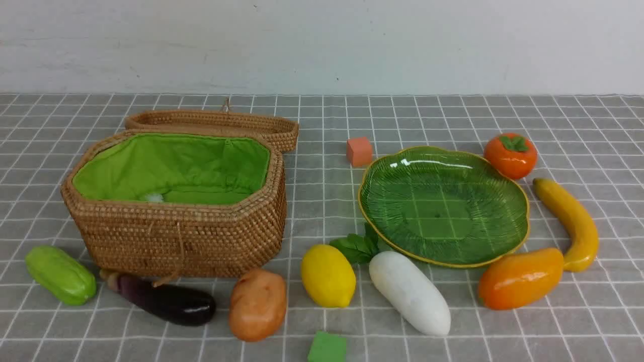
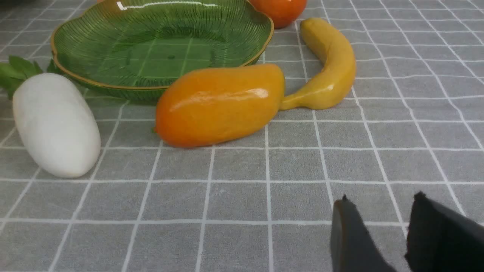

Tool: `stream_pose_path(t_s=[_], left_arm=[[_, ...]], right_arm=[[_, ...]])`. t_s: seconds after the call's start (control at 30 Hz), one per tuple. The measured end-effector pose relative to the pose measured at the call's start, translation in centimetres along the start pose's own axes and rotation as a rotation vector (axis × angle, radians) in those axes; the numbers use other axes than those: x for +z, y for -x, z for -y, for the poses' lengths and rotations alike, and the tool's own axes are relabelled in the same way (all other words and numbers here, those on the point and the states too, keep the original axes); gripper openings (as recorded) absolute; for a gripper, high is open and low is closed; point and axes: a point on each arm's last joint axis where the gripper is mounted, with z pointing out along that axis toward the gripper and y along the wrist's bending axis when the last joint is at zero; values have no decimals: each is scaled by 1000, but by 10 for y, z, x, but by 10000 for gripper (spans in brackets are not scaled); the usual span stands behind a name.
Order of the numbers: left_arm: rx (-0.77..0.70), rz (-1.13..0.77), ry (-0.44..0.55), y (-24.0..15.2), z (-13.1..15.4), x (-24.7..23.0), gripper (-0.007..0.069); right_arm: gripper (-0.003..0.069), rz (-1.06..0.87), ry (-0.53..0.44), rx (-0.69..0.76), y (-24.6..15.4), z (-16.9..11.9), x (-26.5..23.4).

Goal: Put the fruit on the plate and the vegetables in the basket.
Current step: Take a chayote with your left arm and place it on the basket on the left.

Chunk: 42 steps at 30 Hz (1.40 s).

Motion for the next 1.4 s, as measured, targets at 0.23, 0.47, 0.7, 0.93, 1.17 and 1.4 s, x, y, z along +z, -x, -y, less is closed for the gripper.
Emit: stream_pose_path(t_s=[0.23,0.47,0.7,0.93,1.17,1.4], left_arm=[[0,0,0,0,0,0,238],[0,0,0,0,0,0,238],[-37,33,-14,3,1,0,238],[-460,170,-129,17,8,-2,238],[-753,302,-197,32,6,-6,221],[-597,155,-278,74,32,-28,-13]], right_arm=[[240,0,0,0,0,0,0],[240,0,0,0,0,0,0],[240,0,0,0,0,0,0],[240,0,0,0,0,0,0],[240,0,0,0,0,0,0],[240,68,52,259,5,-4,1]])
